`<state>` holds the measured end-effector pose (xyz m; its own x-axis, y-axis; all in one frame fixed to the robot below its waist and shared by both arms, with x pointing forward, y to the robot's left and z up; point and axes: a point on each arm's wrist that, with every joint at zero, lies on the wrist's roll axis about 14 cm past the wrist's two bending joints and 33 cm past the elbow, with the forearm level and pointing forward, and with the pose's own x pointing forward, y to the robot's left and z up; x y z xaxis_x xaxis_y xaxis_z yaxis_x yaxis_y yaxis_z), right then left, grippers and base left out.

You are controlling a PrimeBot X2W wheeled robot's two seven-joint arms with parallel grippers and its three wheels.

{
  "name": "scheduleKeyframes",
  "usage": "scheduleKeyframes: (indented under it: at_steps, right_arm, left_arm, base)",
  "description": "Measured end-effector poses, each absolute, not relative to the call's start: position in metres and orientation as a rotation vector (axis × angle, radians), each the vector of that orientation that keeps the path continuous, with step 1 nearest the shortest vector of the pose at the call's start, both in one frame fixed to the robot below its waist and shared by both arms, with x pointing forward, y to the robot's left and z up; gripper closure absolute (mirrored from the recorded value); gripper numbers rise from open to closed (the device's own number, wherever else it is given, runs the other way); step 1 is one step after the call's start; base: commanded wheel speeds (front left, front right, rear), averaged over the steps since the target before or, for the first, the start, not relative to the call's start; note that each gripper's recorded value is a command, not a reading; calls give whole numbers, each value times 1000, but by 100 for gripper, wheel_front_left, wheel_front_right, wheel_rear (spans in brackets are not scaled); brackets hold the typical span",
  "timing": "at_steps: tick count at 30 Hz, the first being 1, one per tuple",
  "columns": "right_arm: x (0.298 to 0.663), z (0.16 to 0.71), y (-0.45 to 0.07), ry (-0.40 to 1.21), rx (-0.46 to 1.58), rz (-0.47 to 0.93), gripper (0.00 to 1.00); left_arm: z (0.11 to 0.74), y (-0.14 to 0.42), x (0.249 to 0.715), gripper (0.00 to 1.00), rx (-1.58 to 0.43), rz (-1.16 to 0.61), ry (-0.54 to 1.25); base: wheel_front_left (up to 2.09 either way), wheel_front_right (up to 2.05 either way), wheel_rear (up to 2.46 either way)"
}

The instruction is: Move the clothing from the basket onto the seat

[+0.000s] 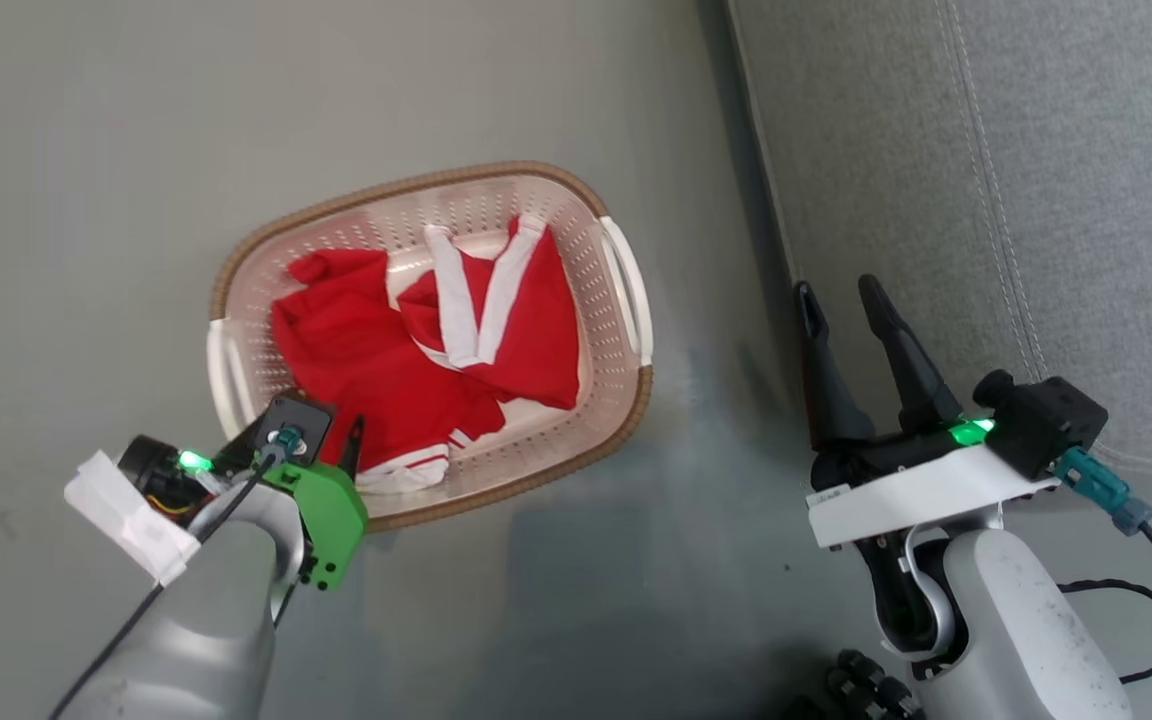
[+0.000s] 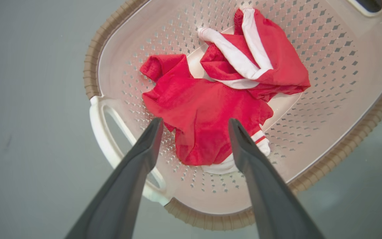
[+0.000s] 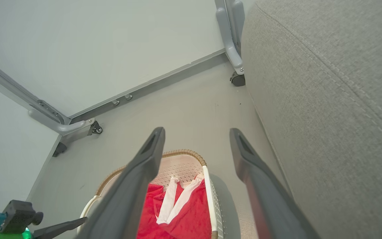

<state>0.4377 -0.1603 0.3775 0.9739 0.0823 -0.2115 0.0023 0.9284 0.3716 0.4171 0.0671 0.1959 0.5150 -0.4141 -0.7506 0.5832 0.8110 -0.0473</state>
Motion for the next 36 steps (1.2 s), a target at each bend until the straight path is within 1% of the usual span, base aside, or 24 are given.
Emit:
scheduleKeyframes:
  at_steps: [6, 9, 12, 21, 23, 26, 31, 36]
  right_arm:
    - [437, 362, -171, 260, 399, 0, 0]
    - [439, 358, -173, 266, 410, -10, 0]
    - [437, 351, -174, 284, 422, -20, 0]
    - [432, 347, -180, 299, 446, -50, 0]
    - [431, 347, -181, 299, 449, -56, 0]
    - [429, 349, -183, 297, 453, -62, 0]
    - [428, 349, -182, 299, 468, -66, 0]
    - [426, 340, -180, 324, 475, -68, 0]
  left_arm:
    - [167, 65, 427, 0, 376, -683, 886]
    - [154, 70, 433, 0, 450, -695, 916]
    - [143, 70, 438, 0, 489, -712, 946]
    - [116, 75, 433, 0, 695, -826, 1051]
    - [114, 73, 431, 0, 712, -844, 1062]
    - [111, 70, 431, 0, 786, -901, 1039]
    - [107, 62, 444, 0, 880, -984, 980]
    - [96, 57, 448, 0, 930, -1046, 995]
  base:
    - [0, 0, 0]
    - [0, 0, 0]
    - [0, 0, 0]
    - [0, 0, 0]
    - [0, 0, 0]
    - [0, 0, 0]
    - [0, 0, 0]
    - [0, 0, 0]
